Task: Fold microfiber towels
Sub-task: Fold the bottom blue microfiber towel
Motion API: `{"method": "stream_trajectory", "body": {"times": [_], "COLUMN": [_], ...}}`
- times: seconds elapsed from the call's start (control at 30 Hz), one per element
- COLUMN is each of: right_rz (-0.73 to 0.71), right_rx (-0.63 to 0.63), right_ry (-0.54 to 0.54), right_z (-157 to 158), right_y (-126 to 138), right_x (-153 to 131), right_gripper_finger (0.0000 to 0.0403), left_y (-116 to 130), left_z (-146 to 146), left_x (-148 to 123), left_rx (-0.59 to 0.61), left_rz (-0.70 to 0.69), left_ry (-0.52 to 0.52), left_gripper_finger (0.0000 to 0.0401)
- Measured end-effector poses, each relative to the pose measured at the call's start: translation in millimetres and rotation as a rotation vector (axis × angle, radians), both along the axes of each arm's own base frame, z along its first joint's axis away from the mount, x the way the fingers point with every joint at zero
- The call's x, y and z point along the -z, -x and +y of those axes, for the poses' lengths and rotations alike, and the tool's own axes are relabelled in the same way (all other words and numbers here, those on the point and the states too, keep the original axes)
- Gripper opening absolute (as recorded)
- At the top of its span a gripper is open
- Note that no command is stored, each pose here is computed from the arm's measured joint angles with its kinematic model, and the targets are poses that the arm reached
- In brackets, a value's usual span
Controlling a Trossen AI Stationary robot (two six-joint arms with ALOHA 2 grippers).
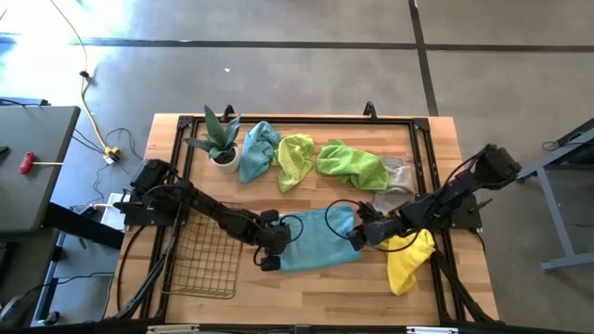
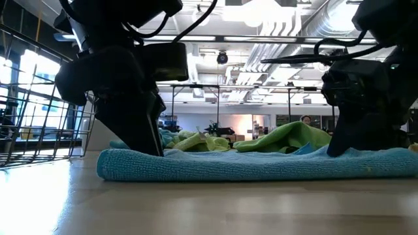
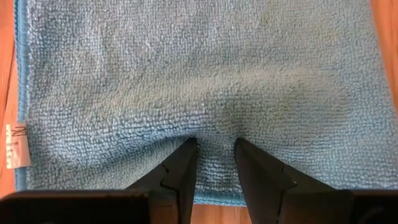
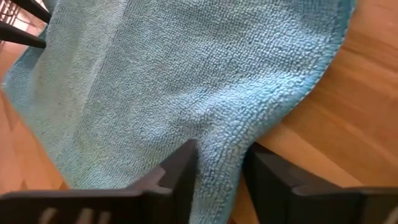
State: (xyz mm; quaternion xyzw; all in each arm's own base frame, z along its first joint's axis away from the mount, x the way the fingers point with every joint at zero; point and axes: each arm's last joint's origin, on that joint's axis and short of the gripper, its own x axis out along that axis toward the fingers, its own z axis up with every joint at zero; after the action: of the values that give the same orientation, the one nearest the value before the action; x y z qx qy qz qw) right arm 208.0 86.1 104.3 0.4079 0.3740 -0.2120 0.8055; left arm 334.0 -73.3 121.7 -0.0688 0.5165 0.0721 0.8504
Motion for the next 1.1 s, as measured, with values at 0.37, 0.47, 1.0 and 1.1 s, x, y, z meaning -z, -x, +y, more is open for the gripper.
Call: {"method": "stream_trajectory", "body": {"times": [0.37, 0.47, 1.0, 1.1], "right_rz": [0.034, 0.064, 0.475, 0.435], "right_rx": [-0.046, -0.070, -0.202, -0.216], "right_ry": [0.038, 0.049, 0.155, 0.145], "right_z": [-1, -1, -14, -15], "right_y": [2, 3, -7, -18], "right_x": [2, 2, -59, -74], "right_gripper_finger": [0.0008, 0.0003, 0.0000, 0.0000], "left_y": [-7, -12, -17, -16], "left_z": [-2, -3, -26, -32], "left_x": [-11, -20, -48, -53], "left_rx": [0.017, 0.035, 0.116, 0.132], "left_rz": [0.027, 0.038, 0.089, 0.099], "left_ry": [-0.013, -0.007, 0.036, 0.033], "left_gripper_finger": [0.0103, 0.0103, 0.0103, 0.0103]}}
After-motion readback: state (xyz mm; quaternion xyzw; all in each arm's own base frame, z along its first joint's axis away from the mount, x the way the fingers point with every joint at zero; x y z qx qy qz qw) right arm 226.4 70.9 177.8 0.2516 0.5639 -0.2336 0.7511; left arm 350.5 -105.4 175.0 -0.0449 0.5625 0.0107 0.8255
